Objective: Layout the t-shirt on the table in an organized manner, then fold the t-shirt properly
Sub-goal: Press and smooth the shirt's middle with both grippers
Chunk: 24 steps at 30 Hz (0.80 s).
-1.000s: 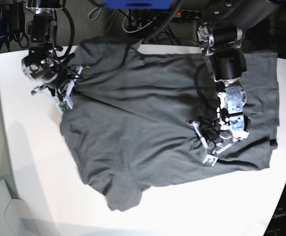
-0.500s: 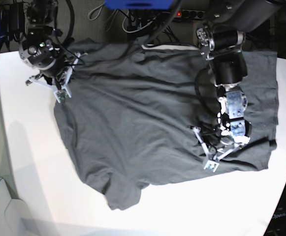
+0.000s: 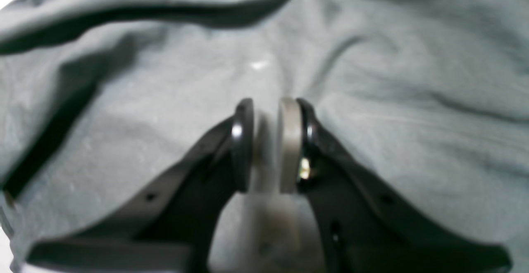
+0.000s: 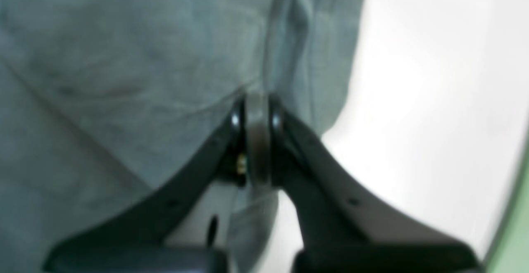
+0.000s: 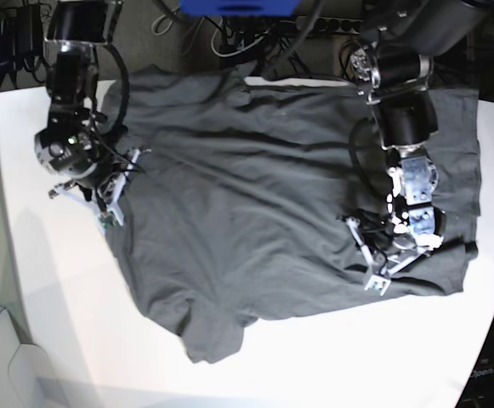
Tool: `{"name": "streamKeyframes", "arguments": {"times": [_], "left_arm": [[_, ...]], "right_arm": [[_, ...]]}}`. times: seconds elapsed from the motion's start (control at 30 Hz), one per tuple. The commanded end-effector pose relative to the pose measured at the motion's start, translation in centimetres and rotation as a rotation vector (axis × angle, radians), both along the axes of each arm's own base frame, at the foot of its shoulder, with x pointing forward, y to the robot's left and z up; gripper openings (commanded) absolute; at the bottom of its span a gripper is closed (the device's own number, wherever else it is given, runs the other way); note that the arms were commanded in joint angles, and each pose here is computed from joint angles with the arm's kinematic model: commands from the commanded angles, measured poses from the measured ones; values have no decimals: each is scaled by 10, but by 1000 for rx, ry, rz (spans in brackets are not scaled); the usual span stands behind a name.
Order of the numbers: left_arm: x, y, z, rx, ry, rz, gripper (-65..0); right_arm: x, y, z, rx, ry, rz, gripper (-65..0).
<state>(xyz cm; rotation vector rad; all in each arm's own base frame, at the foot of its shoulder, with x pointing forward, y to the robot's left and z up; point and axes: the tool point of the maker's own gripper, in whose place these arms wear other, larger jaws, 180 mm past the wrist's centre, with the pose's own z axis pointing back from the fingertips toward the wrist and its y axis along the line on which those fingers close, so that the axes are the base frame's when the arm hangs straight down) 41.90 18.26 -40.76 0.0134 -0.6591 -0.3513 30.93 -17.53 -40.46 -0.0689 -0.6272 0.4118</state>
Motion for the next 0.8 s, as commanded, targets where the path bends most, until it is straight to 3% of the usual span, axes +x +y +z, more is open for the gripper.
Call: {"name": "streamKeyframes", "arguments": {"times": [0.0,0.13,0.4,0.53,0.7,0.77], "left_arm": [[18,4,25,5,-72,7,-543],[20,9,44,39,-91,20,-543],[32,-15,85,33,-178,14,-542],[36,-38,85,-9,-181,-5,-542],[32,-71,68,-78,-137,-36,-542],[32,-84,55,-117,-125,-55,-542]], "right_arm": [[14,-1,8,7,-37,0,-650],[27,9,-6,29,8,24,-650],[49,72,-20,47,66,198,-650],[60,87,-8,56,20,233,-650],[72,71,30,2,-95,231,-650],[65,65,35,-25,-96,228,-650]]}}
